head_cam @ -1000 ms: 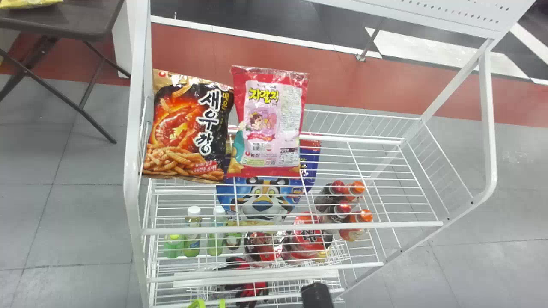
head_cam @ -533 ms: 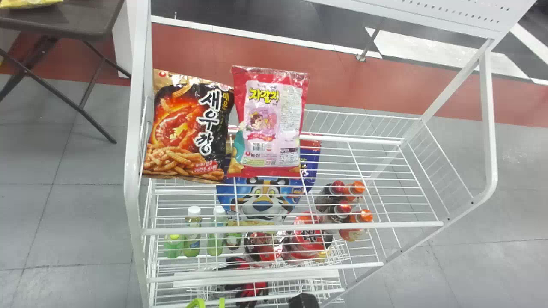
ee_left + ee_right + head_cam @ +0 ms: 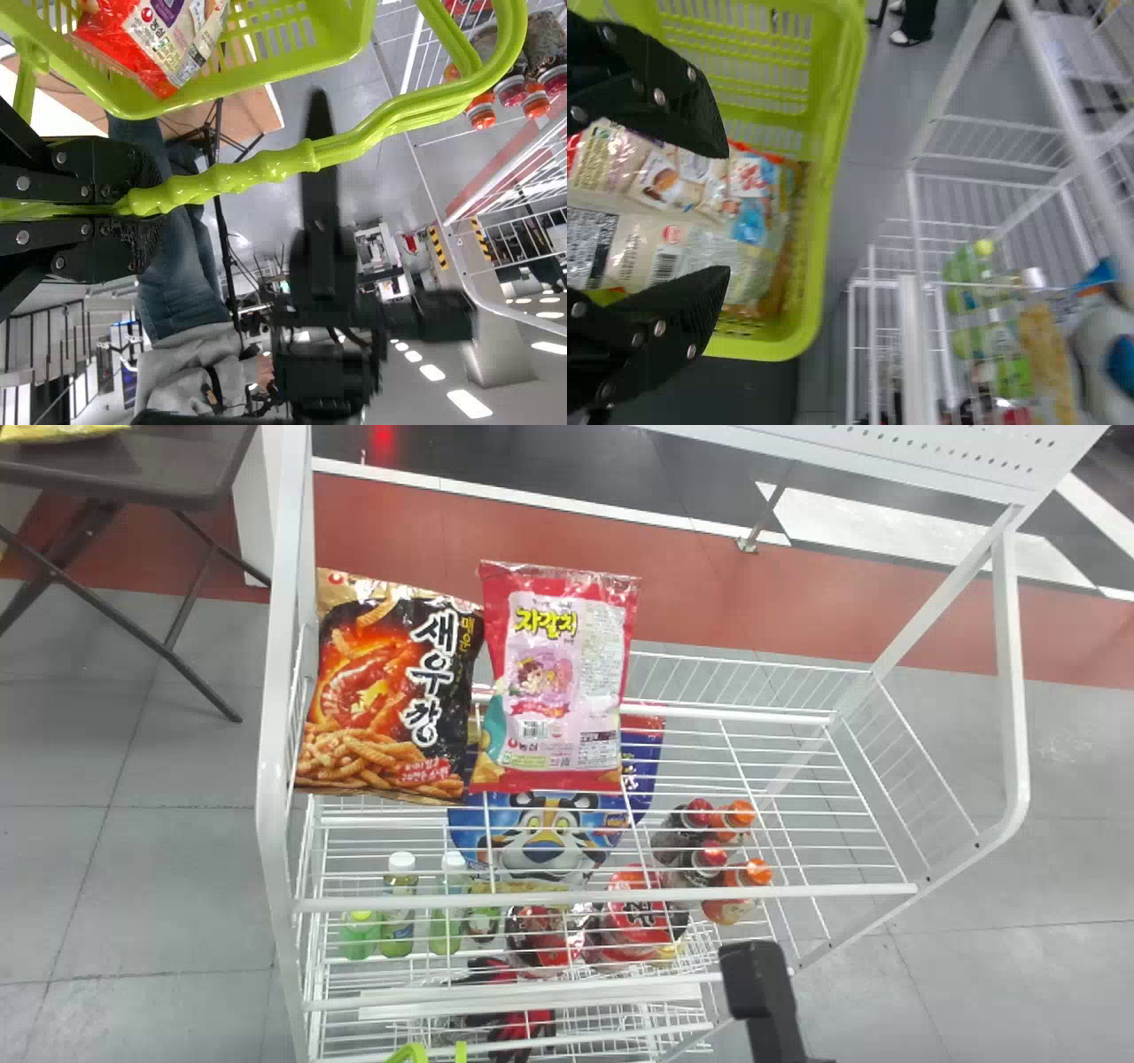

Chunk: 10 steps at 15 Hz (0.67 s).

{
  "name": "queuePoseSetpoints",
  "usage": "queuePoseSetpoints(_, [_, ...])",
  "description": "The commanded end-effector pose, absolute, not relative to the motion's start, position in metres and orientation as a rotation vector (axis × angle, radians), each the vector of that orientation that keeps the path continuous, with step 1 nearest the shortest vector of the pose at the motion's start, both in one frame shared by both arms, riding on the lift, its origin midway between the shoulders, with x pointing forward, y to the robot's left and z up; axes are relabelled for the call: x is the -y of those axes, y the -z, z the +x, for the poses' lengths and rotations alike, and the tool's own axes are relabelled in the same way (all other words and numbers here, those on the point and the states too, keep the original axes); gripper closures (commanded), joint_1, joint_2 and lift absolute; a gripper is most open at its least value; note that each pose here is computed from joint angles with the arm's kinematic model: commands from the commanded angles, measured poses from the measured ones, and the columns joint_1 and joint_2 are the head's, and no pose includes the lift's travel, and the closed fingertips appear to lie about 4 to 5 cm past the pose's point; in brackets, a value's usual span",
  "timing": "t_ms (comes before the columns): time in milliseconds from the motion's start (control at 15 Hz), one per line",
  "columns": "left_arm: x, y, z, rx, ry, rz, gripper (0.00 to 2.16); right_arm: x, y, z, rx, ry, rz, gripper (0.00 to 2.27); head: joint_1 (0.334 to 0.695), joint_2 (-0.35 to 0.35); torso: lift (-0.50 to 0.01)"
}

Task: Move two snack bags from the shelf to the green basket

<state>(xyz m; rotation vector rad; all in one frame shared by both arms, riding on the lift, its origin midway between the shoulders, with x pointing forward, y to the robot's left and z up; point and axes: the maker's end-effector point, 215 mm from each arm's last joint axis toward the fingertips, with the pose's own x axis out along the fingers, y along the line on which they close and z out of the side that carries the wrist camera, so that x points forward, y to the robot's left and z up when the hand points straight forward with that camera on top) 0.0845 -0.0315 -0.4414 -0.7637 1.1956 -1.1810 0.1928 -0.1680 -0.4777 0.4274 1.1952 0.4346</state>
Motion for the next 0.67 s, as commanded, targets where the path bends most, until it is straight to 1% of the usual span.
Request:
queuePoseSetpoints(0, [0.032, 0.441, 0.086, -1.191, 1.183, -0.763, 2.15, 0.169, 0.461, 0.186, -1.183, -0.447, 0.445, 0.07, 0.695, -0.35, -0.016])
queuePoseSetpoints(67, [0.032, 0.441, 0.086, -1.189, 1.184, -0.762, 2.15, 0.174, 0.442, 0.23, -1.005, -0.44, 0.419, 0.08, 0.695, -0.35, -0.016])
queuePoseSetpoints(133, [0.032, 0.441, 0.086, -1.189, 1.184, -0.762, 2.15, 0.185, 0.419, 0.271, -0.826, -0.417, 0.368, 0.08, 0.695, -0.35, -0.016])
queuePoseSetpoints(267, [0.032, 0.441, 0.088, -1.181, 1.186, -0.761, 2.15, 0.198, 0.364, 0.329, -0.51, -0.39, 0.267, 0.08, 0.695, -0.35, -0.016])
queuePoseSetpoints(467, [0.033, 0.443, 0.088, -1.179, 1.191, -0.764, 2.15, 0.215, 0.302, 0.363, -0.168, -0.342, 0.157, 0.08, 0.695, -0.35, -0.016])
queuePoseSetpoints(600, [0.033, 0.444, 0.09, -1.172, 1.193, -0.767, 2.15, 0.22, 0.282, 0.364, -0.024, -0.303, 0.066, 0.09, 0.695, -0.35, -0.016])
